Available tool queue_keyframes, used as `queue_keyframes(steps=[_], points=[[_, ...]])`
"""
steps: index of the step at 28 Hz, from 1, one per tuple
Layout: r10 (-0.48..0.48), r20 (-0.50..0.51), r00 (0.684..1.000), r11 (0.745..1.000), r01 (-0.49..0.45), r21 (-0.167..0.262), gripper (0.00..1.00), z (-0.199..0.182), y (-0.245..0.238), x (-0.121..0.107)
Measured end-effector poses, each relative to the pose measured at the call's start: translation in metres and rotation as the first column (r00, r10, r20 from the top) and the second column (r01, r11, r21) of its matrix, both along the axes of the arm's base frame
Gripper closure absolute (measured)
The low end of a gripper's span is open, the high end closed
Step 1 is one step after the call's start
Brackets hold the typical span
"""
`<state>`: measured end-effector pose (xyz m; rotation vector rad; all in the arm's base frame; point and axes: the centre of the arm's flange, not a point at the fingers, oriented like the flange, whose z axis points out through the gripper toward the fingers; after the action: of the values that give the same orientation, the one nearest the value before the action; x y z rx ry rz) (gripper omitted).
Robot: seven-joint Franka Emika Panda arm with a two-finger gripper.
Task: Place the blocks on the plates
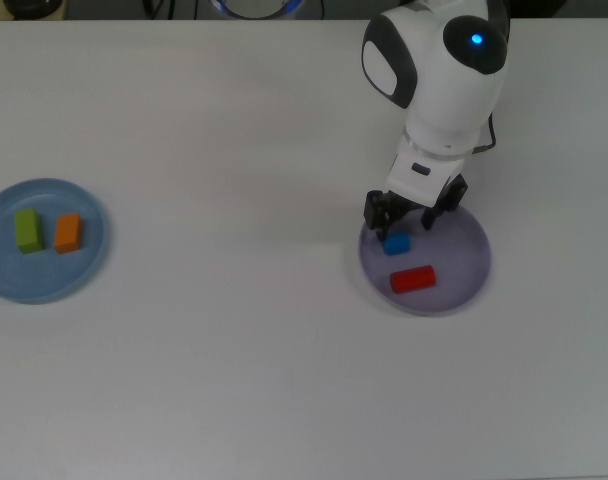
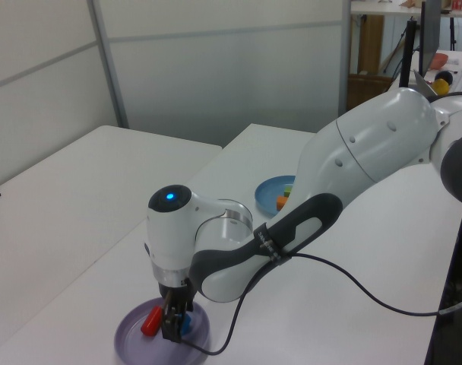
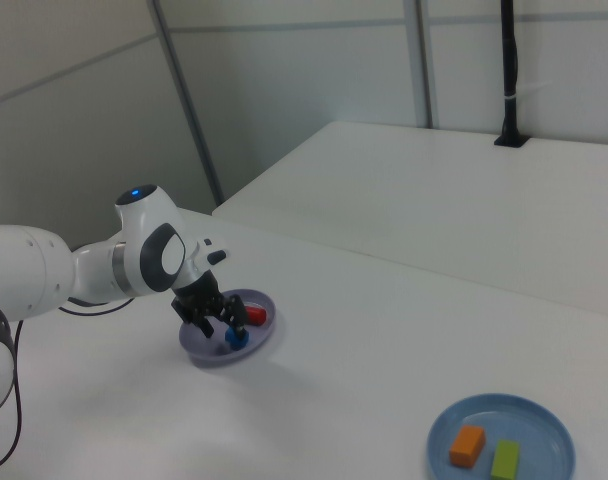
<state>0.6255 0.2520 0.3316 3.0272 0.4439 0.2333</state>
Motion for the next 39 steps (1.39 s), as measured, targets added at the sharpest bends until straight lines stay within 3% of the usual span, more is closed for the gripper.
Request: queue_keyframes(steps=[6,10,19,27,30,34,39], points=[[-0.014,0.017,1.000,1.000,0.014,-0.004,0.00,0.025,-0.007,0.000],[-0.039,-0.004,0.999,0.999,0.039,-0.026,0.00,0.040,-0.019,-0.002],[-0.197,-0.097,0.975,0.976,0.186,-0.115,0.00,0.112,-0.092,0.001],[-0.302,-0.119,0.946,0.947,0.283,-0.155,0.00,0.180,-0.145,-0.019],[-0.332,-0.105,0.937,0.938,0.316,-0.143,0.00,0.205,-0.162,-0.028],[-0.359,-0.101,0.928,0.933,0.353,-0.073,0.00,0.236,-0.189,-0.039],[-0.384,-0.107,0.917,0.923,0.382,-0.040,0.00,0.268,-0.228,-0.060]])
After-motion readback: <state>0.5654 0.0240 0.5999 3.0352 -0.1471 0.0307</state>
